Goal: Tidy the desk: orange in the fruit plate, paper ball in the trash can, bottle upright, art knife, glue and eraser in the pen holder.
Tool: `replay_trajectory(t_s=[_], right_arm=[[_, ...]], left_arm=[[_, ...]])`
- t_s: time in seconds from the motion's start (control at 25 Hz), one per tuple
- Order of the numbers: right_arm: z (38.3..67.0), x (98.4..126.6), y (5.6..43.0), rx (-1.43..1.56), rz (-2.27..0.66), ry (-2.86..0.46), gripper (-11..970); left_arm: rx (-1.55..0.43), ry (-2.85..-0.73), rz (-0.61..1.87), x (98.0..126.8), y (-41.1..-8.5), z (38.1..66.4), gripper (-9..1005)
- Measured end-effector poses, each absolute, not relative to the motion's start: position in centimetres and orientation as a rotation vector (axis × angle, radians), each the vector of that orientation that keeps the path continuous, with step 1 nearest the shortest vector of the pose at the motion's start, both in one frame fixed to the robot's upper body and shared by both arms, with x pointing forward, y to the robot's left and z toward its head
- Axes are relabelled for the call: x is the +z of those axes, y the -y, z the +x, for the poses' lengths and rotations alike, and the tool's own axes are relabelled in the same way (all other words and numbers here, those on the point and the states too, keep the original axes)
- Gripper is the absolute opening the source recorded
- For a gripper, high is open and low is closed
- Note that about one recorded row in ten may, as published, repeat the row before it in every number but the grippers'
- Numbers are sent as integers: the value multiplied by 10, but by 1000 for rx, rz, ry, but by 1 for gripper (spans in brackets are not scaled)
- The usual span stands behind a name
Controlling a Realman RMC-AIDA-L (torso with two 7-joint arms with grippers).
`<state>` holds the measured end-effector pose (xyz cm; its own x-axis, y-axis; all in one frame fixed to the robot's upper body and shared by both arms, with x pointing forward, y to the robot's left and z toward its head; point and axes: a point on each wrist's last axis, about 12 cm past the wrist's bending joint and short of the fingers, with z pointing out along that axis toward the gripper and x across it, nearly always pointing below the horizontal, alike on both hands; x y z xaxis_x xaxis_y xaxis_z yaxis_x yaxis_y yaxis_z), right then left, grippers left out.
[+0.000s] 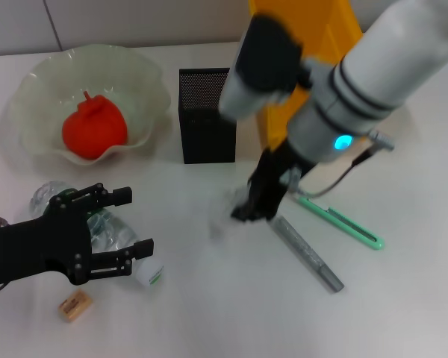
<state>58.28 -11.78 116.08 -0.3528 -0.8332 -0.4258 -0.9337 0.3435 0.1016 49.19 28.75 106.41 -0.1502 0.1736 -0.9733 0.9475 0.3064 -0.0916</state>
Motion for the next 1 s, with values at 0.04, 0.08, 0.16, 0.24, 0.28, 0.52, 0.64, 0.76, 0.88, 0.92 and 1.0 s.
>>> replay_trajectory(t_s=[0.04,0.08,0.16,0.24,0.28,0.52,0.64,0.76,0.88,0.92,1.0], right_arm=[[588,1170,124,492,-1518,-2307,212],[593,1178,131,511,-1459,-2304,205],[601,1196,146,533,-1349,-2287,190],[610,1214,164,522,-1239,-2263,173],[613,1221,171,507,-1197,-2255,164],[631,1241,220,350,-930,-2241,144],[638,1237,230,271,-882,-2237,141],[645,1229,235,209,-858,-2252,140],[651,1218,232,189,-856,-2267,144],[655,1210,227,178,-872,-2265,145],[657,1205,221,173,-893,-2267,148]], left_arm=[[-968,-1571,1056,1064,-288,492,864],[-968,-1570,1056,1064,-287,492,864],[-968,-1568,1058,1064,-287,493,864],[-967,-1566,1061,1065,-287,493,864],[-967,-1565,1062,1065,-286,494,864],[-965,-1560,1068,1066,-285,496,864],[-965,-1559,1069,1067,-285,496,864],[-966,-1560,1071,1066,-284,497,863],[-966,-1561,1072,1066,-284,497,863],[-964,-1564,1072,1066,-284,497,863],[-963,-1563,1074,1066,-284,497,863]])
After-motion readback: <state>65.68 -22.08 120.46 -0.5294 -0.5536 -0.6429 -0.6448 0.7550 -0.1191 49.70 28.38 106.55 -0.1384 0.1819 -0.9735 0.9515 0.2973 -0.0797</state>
